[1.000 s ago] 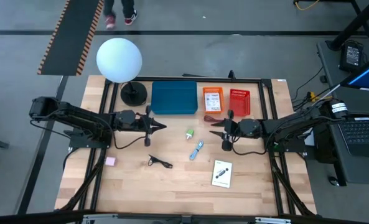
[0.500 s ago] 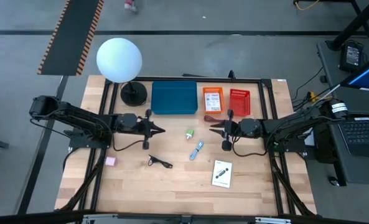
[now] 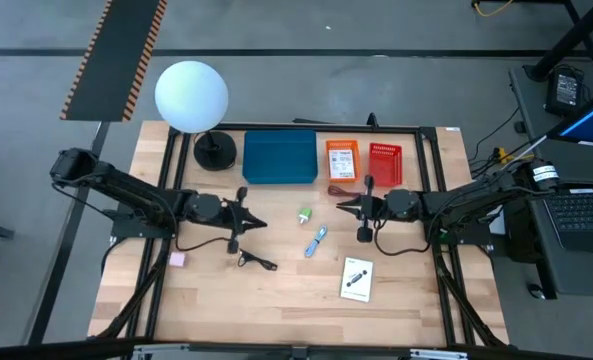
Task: Pick and place items into bin
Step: Put the light pink charger adapter into the red bin
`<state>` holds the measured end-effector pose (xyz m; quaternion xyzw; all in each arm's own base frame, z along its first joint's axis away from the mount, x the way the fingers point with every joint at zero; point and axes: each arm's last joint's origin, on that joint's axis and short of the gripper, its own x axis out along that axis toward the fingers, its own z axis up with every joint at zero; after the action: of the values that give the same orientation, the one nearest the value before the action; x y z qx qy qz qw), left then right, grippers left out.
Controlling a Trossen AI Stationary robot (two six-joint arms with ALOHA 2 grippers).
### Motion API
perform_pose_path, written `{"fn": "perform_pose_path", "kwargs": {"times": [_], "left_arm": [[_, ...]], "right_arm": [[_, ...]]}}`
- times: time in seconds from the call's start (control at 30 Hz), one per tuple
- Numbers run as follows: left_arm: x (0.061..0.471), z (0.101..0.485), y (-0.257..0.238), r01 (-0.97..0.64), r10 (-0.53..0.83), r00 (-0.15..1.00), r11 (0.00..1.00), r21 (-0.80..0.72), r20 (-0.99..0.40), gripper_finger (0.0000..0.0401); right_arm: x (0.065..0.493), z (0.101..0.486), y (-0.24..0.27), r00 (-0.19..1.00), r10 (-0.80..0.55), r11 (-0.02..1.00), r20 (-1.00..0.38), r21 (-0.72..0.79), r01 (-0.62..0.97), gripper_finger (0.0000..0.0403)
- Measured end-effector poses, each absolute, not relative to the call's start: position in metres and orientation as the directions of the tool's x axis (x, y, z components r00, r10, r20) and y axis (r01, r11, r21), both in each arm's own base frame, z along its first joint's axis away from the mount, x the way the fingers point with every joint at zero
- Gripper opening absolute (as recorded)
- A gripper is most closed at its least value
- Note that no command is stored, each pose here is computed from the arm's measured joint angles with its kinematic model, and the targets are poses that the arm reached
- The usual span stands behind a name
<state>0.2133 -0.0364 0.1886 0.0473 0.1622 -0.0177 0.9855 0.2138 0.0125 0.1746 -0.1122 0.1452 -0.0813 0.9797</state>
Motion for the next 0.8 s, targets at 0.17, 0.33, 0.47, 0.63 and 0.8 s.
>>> {"fn": "perform_pose_path", "kwargs": {"times": [0.17, 0.33, 0.47, 0.63, 0.8], "left_arm": [[0.227, 0.199, -0.058, 0.002, 0.054, 0.896, 0.992, 0.125, -0.441, 0.0002], [0.240, 0.213, -0.076, -0.060, 0.088, 0.805, 0.996, 0.067, -0.587, 0.0001], [0.250, 0.225, -0.091, -0.121, 0.094, 0.708, 0.993, 0.011, -0.700, 0.0003], [0.259, 0.239, -0.110, -0.143, 0.070, 0.535, 0.990, -0.009, -0.842, 0.0002], [0.258, 0.252, -0.121, -0.190, 0.094, 0.307, 0.981, 0.036, -0.947, 0.0003]], "right_arm": [[0.214, 0.176, 0.012, 0.947, -0.195, 0.955, -0.257, -0.269, 0.123, 0.0013], [0.214, 0.175, 0.012, 0.946, -0.195, 0.955, -0.258, -0.272, 0.122, 0.0014], [0.214, 0.175, 0.012, 0.946, -0.195, 0.958, -0.260, -0.257, 0.127, 0.0014], [0.214, 0.175, 0.012, 0.944, -0.195, 0.967, -0.266, -0.216, 0.139, 0.0014], [0.214, 0.175, 0.012, 0.945, -0.193, 0.968, -0.265, -0.210, 0.139, 0.0014]]}}
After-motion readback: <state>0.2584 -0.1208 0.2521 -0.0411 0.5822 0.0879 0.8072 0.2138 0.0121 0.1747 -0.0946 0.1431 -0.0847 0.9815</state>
